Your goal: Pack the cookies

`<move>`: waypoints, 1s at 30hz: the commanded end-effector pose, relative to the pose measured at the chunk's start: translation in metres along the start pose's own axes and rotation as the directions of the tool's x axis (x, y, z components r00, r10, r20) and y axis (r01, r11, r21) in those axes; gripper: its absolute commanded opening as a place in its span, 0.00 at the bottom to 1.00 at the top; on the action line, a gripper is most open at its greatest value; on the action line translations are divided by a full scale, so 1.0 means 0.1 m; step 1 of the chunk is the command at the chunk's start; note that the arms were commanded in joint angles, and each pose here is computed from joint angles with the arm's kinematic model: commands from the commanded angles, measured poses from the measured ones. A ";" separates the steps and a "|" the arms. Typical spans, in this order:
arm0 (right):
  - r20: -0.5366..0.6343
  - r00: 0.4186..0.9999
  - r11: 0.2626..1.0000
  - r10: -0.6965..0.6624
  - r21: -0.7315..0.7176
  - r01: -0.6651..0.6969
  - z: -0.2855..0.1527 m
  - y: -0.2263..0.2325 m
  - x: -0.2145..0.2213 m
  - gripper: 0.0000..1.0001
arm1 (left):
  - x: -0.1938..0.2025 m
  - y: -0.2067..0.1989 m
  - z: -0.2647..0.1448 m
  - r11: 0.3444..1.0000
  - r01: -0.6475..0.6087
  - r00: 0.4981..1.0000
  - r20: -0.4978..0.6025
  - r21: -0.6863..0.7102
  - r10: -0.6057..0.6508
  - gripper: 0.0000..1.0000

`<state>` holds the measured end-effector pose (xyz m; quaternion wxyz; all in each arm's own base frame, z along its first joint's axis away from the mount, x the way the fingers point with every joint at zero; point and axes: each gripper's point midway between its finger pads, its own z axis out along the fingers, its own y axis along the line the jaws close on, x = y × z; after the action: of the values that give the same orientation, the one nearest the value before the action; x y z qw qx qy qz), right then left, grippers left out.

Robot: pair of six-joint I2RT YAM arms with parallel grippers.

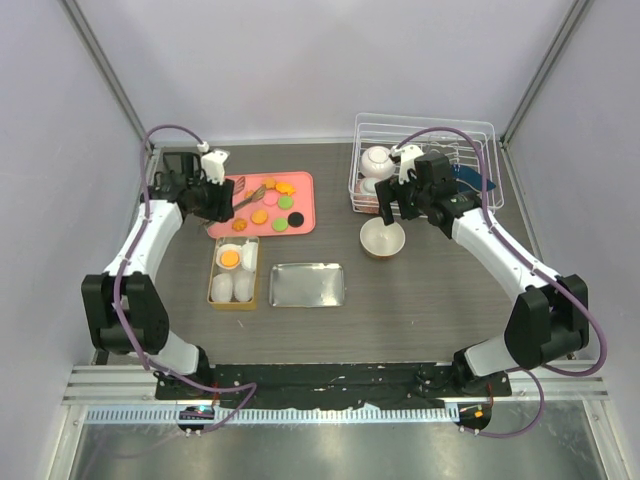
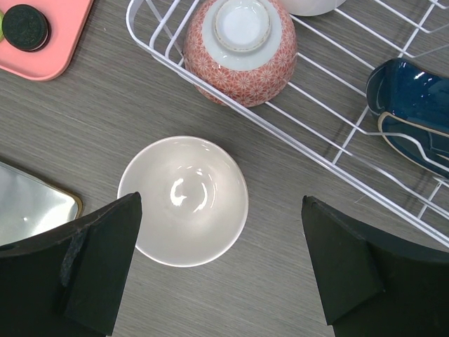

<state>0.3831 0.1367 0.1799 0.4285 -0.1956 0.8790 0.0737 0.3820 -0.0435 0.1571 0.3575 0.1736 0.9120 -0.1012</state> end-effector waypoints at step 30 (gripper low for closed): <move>0.045 0.999 1.000 -0.022 0.008 0.022 -0.04 -0.02 -0.20 1.00 | -0.28 0.30 0.50 0.989 -0.051 0.998 0.026 -0.140 0.055 0.53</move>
<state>0.3832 0.1360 0.1753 0.4226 -0.2003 0.8811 0.0702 0.4270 -0.0401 0.1289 0.3521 0.1735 0.9189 -0.0397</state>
